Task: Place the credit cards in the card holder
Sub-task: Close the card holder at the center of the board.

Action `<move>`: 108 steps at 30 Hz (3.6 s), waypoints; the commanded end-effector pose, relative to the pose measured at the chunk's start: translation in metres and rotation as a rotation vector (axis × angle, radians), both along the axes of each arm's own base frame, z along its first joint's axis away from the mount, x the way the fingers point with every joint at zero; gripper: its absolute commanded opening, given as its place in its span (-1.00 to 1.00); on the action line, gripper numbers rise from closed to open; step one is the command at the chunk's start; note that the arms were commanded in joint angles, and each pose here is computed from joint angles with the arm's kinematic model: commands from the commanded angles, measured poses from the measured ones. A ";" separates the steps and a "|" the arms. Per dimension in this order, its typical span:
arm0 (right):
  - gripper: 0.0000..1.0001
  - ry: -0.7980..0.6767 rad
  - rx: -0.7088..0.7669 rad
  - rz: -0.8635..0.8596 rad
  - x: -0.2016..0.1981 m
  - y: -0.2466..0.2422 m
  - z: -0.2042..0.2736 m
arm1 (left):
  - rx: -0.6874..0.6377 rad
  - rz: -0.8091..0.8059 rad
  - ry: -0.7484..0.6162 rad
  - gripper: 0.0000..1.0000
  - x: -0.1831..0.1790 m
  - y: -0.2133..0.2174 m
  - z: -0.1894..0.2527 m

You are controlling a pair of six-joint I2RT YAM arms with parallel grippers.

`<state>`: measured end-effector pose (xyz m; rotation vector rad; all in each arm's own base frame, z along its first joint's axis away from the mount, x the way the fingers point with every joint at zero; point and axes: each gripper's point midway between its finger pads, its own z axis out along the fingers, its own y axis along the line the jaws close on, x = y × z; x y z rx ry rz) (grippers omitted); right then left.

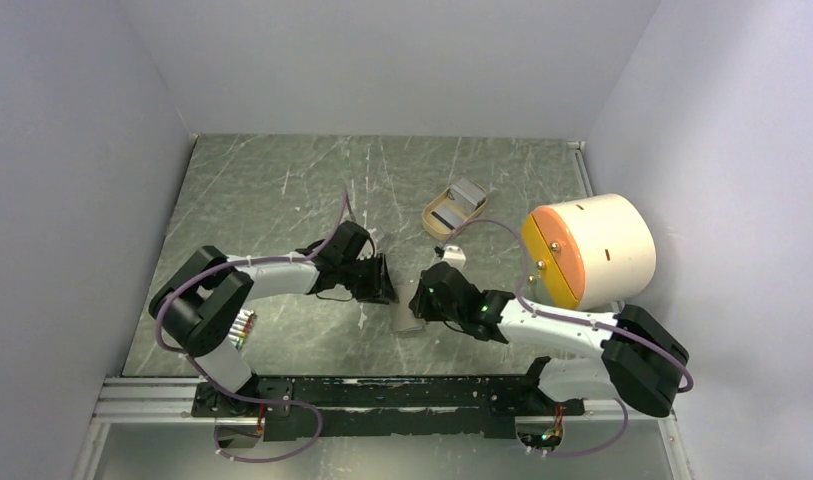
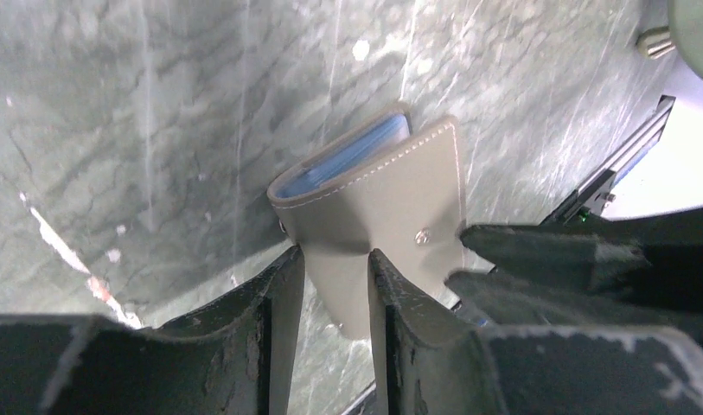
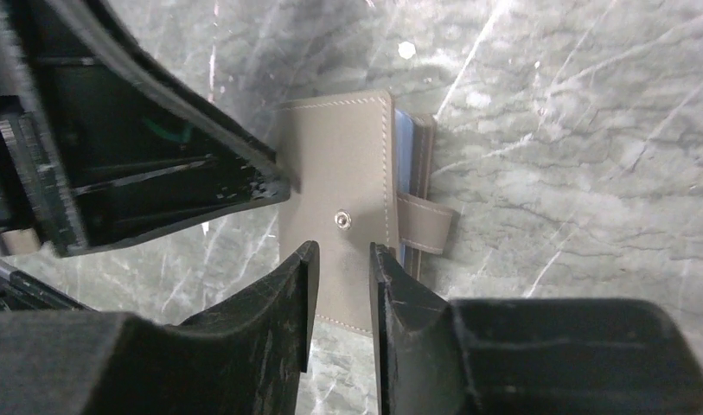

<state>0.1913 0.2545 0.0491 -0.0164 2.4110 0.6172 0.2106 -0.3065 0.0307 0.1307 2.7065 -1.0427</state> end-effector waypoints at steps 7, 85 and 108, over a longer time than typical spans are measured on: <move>-0.25 -0.067 -0.154 -0.022 0.020 -0.011 0.030 | 0.061 -0.001 0.012 -0.19 0.017 -0.006 -0.010; -0.11 -0.028 -0.191 -0.050 0.022 -0.017 -0.006 | -0.104 -0.006 0.076 -0.30 -0.008 -0.003 0.009; -0.76 -0.041 -0.202 -0.083 0.016 -0.035 0.001 | -0.079 0.008 0.043 -0.41 0.000 -0.004 0.015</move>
